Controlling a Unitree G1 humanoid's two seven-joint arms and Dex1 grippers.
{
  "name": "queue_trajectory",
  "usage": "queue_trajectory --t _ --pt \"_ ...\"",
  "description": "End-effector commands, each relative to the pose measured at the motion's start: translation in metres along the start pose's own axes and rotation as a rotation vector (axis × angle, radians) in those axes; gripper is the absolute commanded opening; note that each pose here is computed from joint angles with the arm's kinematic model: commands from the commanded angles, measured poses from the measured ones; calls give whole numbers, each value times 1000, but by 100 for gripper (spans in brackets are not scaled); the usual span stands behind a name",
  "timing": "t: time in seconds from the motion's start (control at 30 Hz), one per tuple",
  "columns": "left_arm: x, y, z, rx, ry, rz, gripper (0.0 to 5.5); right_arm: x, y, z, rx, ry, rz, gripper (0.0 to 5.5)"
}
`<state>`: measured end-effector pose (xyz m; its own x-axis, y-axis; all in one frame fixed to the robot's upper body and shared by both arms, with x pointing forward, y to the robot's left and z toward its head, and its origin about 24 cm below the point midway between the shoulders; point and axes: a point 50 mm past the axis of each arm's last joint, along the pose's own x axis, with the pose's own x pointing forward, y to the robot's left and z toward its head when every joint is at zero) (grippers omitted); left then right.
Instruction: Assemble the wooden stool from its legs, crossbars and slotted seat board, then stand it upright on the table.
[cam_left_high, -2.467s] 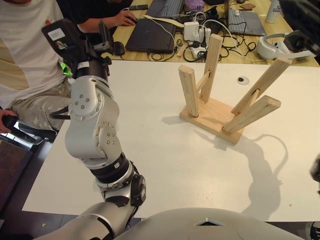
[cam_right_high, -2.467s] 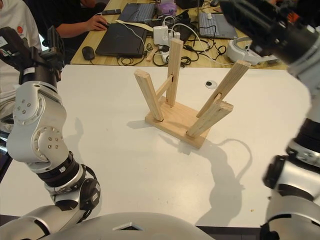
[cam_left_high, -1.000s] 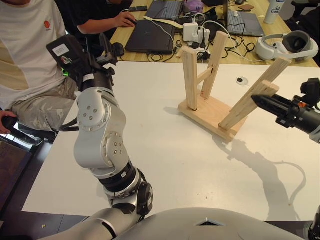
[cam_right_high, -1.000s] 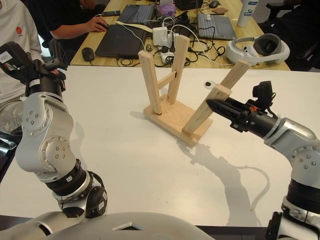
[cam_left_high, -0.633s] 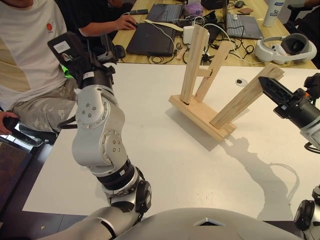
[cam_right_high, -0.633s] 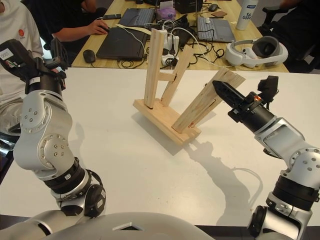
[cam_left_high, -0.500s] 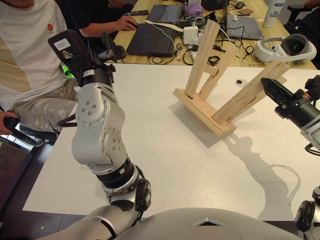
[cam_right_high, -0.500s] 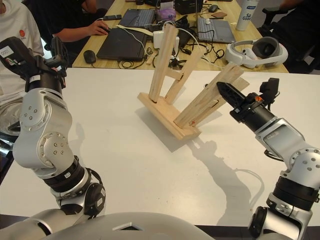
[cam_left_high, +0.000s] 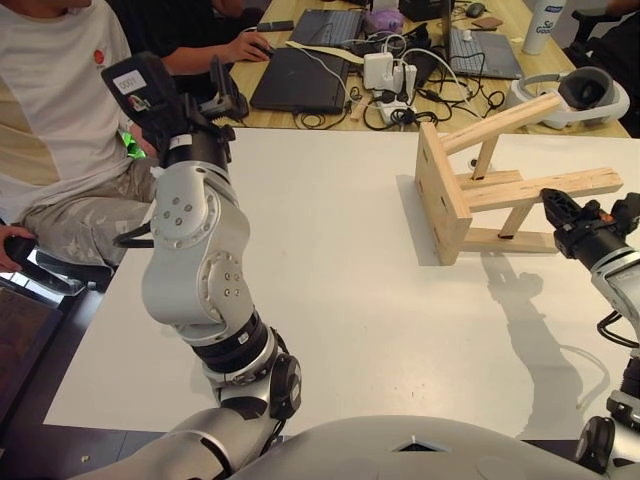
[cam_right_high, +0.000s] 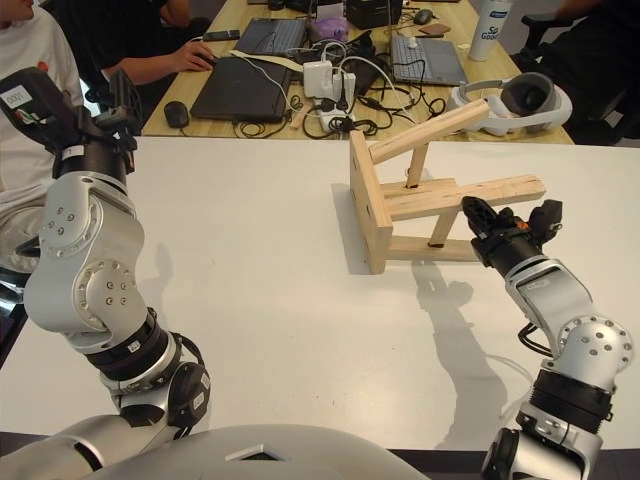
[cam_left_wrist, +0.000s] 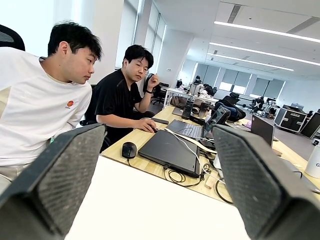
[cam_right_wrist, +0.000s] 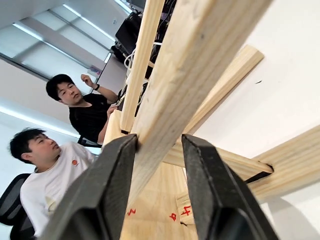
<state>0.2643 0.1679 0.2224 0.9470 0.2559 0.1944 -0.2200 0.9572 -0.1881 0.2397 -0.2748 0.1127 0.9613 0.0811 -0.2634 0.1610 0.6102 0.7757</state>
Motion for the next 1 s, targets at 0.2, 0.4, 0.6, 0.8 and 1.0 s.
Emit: queue_trajectory --t 0.2,0.4,0.6,0.8,1.0 --pt "-5 3 2 21 -4 28 392 -34 37 -4 -551 -89 -54 206" --pt "-8 2 1 8 -8 50 392 -43 39 -14 -781 -57 1 282" --pt "-9 6 0 9 -10 64 392 -49 39 -20 -1470 -25 128 303" --pt "-9 4 0 -1 -13 68 392 -29 26 -22 -2442 109 463 420" --pt "-6 -2 -2 -15 -9 48 392 16 20 -25 -2659 61 512 494"
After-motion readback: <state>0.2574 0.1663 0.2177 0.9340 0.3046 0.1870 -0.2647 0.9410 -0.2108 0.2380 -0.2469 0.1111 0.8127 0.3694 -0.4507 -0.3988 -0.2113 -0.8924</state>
